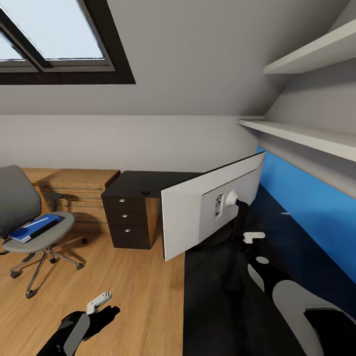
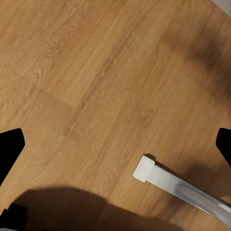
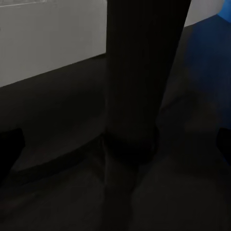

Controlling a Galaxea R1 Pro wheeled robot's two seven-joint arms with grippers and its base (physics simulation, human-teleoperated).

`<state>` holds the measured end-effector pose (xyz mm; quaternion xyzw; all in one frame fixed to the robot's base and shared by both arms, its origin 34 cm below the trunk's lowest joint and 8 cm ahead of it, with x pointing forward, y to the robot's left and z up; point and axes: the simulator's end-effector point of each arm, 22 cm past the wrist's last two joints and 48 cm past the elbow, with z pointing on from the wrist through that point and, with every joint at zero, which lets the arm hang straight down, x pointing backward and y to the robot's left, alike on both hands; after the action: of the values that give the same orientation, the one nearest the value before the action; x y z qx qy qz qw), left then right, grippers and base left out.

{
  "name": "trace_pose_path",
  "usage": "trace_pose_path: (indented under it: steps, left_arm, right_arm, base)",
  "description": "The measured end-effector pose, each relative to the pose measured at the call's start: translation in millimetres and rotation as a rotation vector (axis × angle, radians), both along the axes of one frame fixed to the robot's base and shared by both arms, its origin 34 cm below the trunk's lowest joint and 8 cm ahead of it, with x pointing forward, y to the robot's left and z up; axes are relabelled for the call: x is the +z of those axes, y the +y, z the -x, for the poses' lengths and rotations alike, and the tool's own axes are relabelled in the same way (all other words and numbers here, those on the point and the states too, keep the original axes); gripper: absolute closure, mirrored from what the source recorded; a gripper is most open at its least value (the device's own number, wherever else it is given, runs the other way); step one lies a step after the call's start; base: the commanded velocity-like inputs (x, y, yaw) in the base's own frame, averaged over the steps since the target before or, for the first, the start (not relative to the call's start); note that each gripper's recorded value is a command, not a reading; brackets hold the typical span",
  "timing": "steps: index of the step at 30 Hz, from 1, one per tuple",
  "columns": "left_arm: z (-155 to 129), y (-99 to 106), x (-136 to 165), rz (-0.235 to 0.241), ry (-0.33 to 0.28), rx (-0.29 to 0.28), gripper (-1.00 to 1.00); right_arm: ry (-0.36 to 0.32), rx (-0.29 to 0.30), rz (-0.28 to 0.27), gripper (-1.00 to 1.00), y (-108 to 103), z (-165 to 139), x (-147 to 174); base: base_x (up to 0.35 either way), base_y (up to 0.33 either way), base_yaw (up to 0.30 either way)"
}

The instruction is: In the bedroom, organize the workspace by keeping the computer under the desk, ensuring the monitor is on the desk, placing the keyboard on the desk next to the monitor, placing the mouse on the desk next to the keyboard, moving the folder from the swivel chair onto the desk next to the mouse, stacking the notebook on top of the folder with the pen on top of the notebook, and positioning the swivel chair next to the desk.

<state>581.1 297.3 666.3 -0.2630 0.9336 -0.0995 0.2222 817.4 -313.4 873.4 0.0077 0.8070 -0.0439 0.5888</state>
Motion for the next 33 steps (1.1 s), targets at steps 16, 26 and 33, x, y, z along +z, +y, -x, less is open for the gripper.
trace_pose_path:
  steps: [16, 26, 33]
  left_arm:
    - [0.0, -0.1, 0.0, 0.0, 0.0, 0.0, -1.0]
    - [0.0, -0.2, 0.0, 0.0, 0.0, -0.001, -1.0]
    - [0.0, -0.9, -0.1, 0.0, 0.0, -0.002, -1.0]
  right_arm:
    - [-0.009, -0.004, 0.002, -1.0, -1.8, -0.7, 2.4]
    - [-0.016, -0.005, 0.003, -1.0, -2.3, -1.0, 3.7]
    - [-0.016, -0.005, 0.004, -1.0, -2.9, -0.9, 3.6]
  base:
    - [0.0, 0.0, 0.0]
    - [0.0, 0.0, 0.0]
    - [0.0, 0.0, 0.0]
